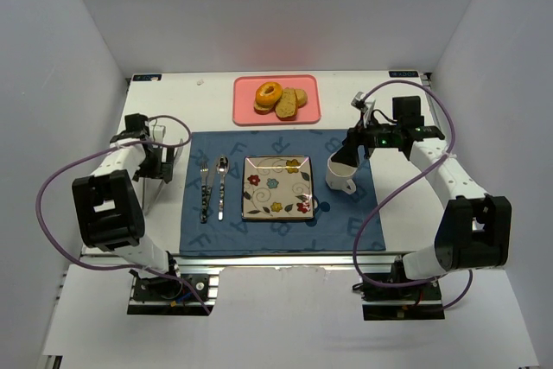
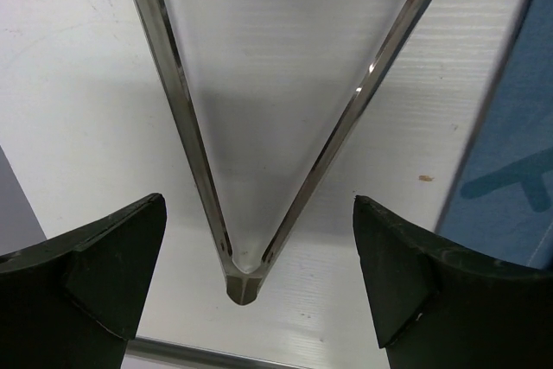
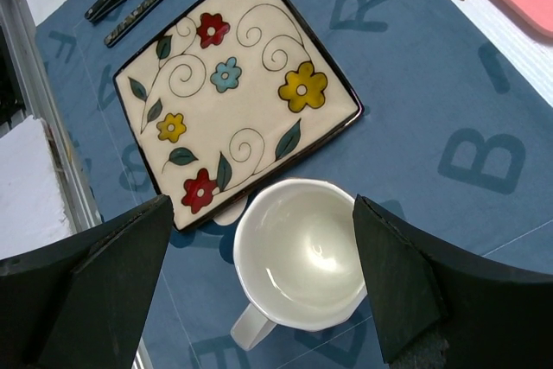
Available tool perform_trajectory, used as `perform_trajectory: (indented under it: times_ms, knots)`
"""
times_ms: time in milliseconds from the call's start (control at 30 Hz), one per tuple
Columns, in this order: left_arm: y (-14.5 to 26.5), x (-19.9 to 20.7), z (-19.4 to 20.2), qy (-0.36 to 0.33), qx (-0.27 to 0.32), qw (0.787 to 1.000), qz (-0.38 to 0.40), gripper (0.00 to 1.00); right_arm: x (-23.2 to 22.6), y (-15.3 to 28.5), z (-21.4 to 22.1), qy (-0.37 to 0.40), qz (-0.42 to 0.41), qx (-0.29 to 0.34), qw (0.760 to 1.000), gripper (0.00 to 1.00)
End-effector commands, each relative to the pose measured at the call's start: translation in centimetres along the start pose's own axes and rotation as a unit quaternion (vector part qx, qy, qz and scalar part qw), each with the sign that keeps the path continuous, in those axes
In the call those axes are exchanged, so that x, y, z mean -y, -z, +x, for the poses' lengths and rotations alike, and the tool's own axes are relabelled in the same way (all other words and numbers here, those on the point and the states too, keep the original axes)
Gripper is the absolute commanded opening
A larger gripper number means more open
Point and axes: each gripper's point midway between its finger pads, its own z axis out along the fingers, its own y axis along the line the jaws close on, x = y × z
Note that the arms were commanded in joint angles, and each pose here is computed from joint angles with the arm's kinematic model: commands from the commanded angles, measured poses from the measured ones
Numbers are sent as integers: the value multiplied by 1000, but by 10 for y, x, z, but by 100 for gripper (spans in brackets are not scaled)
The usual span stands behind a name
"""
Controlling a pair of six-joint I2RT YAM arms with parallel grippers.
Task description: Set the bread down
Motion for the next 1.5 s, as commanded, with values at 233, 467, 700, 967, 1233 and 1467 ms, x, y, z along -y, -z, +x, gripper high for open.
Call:
perform_trajectory:
  times_ms: [233,467,700,967,1233,1467]
  knots:
    - [-24,2,1,-14,-6,999,31,98,5,5,-30,27,1,20,999,89]
    - [-41,6,15,3,-19,999,36,98,3,7,-33,28,7,22,999,89]
    - [-46,2,11,38,-7,999,37,73,1,9,-31,25,10,22,999,89]
    - [-36,-1,-8,89,17,995,36,8,-2,11,-30,27,12,23,999,89]
    - [1,15,-69,194,91,971,106,0,-7,14,-32,30,10,30,999,89]
    - [12,28,-83,250,60,954,151,16,-12,16,-34,37,10,35,999,89]
